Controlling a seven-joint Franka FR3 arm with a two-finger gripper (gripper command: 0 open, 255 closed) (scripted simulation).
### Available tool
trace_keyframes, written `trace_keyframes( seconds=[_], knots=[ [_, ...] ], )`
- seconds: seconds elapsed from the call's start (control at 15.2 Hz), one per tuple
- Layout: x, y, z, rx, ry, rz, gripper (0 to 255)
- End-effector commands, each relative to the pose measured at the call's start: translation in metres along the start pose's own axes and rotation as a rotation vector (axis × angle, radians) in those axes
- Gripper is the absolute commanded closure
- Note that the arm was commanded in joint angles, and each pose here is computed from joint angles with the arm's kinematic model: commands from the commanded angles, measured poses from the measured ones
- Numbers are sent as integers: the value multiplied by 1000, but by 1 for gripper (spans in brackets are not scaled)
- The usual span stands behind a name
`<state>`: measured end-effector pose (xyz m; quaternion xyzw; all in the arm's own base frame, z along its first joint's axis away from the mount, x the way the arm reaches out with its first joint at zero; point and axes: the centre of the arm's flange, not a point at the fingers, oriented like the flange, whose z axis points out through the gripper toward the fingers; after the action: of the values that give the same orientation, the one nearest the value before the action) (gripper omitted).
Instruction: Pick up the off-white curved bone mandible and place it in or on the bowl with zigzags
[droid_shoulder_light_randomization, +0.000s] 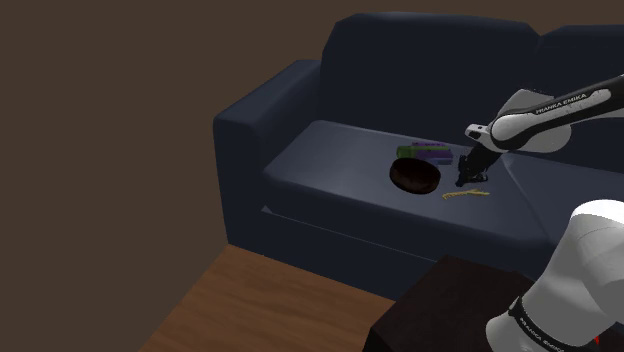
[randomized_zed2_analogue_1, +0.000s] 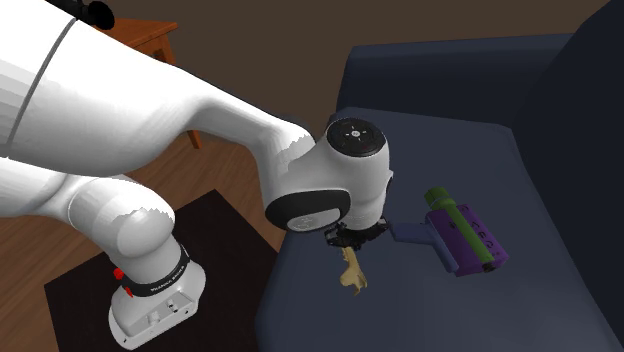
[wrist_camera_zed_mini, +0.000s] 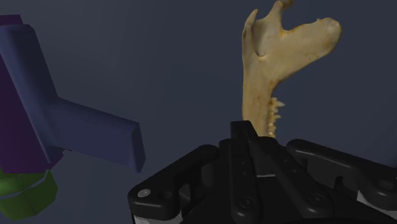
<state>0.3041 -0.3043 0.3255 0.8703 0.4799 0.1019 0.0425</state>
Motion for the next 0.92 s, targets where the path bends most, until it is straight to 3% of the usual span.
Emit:
trace_keyframes(
  seconds=[0.0,0.07,0.13,0.2,0.26,0.86],
  knots=[
    [0,0,0,0,0,0,255],
    [0,0,0,0,0,0,255],
    [0,0,0,0,0,0,0],
    [7,13,-3,129,-115,17,0],
    [13,25,-3,233,-208,30,0],
    [5,15,35,233,-208,30,0]
  ],
)
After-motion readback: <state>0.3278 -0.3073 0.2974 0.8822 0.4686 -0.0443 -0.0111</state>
